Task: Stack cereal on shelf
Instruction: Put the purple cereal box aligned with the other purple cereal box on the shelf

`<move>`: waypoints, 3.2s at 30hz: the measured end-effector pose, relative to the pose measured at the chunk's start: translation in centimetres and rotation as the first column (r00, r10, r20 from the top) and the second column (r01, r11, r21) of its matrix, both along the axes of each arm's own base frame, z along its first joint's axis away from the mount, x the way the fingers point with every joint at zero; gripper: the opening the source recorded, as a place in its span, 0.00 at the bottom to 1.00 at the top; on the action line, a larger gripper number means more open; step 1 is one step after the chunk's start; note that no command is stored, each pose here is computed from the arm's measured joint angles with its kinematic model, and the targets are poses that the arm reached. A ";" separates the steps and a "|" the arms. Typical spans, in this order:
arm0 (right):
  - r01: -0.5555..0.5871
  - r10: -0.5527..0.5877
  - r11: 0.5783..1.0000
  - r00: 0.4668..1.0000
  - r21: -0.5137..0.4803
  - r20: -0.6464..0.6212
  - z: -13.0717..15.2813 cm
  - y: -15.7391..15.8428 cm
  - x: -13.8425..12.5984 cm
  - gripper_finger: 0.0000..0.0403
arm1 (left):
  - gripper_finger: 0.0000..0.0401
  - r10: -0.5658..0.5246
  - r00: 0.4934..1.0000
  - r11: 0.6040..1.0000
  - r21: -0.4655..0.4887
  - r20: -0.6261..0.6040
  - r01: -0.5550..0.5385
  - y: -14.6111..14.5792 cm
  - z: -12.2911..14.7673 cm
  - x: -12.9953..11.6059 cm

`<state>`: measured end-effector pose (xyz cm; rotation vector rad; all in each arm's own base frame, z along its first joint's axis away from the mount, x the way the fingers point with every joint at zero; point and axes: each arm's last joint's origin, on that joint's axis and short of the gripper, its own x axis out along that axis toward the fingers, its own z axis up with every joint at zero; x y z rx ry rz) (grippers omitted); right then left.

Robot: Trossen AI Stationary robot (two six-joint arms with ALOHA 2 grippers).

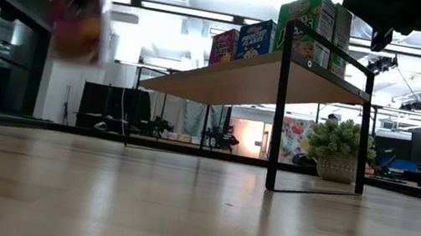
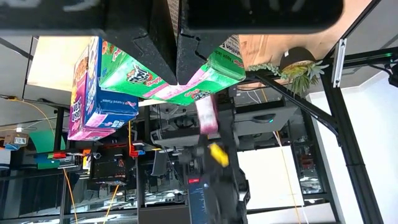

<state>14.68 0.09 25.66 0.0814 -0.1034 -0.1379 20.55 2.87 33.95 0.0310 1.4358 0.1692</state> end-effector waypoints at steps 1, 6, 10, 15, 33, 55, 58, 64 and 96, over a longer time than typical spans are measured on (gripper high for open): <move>0.000 0.000 1.000 1.000 0.000 0.000 0.0 0.0 0.0 0.00 | 0.32 -0.011 0.999 1.000 0.026 0.045 0.010 0.0 1.3 0.0; 0.000 0.000 1.000 1.000 0.000 0.000 0.0 0.0 0.0 0.00 | 0.32 -0.120 0.973 0.976 0.200 0.197 0.080 0.2 6.9 1.1; 0.000 0.000 1.000 1.000 0.000 0.000 0.0 0.0 0.0 0.00 | 0.32 -0.225 0.957 0.942 0.290 0.182 0.166 0.7 8.5 3.8; 0.000 0.000 1.000 1.000 0.000 -0.004 0.0 0.0 0.0 0.00 | 0.32 -0.396 0.918 0.866 0.337 0.013 0.369 1.3 7.1 8.3; -0.001 0.001 1.000 1.000 0.007 -0.020 -0.2 0.0 0.0 0.00 | 0.32 -0.600 0.763 0.681 0.346 -0.241 0.645 3.5 1.8 14.8; -0.001 0.001 1.000 1.000 0.007 -0.021 -0.2 0.0 0.0 0.00 | 0.51 -0.680 0.674 0.571 0.367 -0.289 0.734 3.7 1.9 15.2; -0.001 0.001 1.000 1.000 0.007 -0.021 -0.2 0.0 0.0 0.00 | 0.55 -0.670 0.681 0.574 0.374 -0.295 0.728 3.8 1.9 15.2; -0.001 0.001 1.000 1.000 0.007 -0.021 -0.2 0.0 0.0 0.00 | 0.57 -0.640 0.690 0.567 0.400 -0.337 0.721 3.8 2.0 15.2; -0.001 0.001 1.000 1.000 0.007 -0.022 -0.2 0.0 0.0 0.00 | 0.57 -0.551 0.721 0.533 0.487 -0.421 0.692 3.9 2.5 15.2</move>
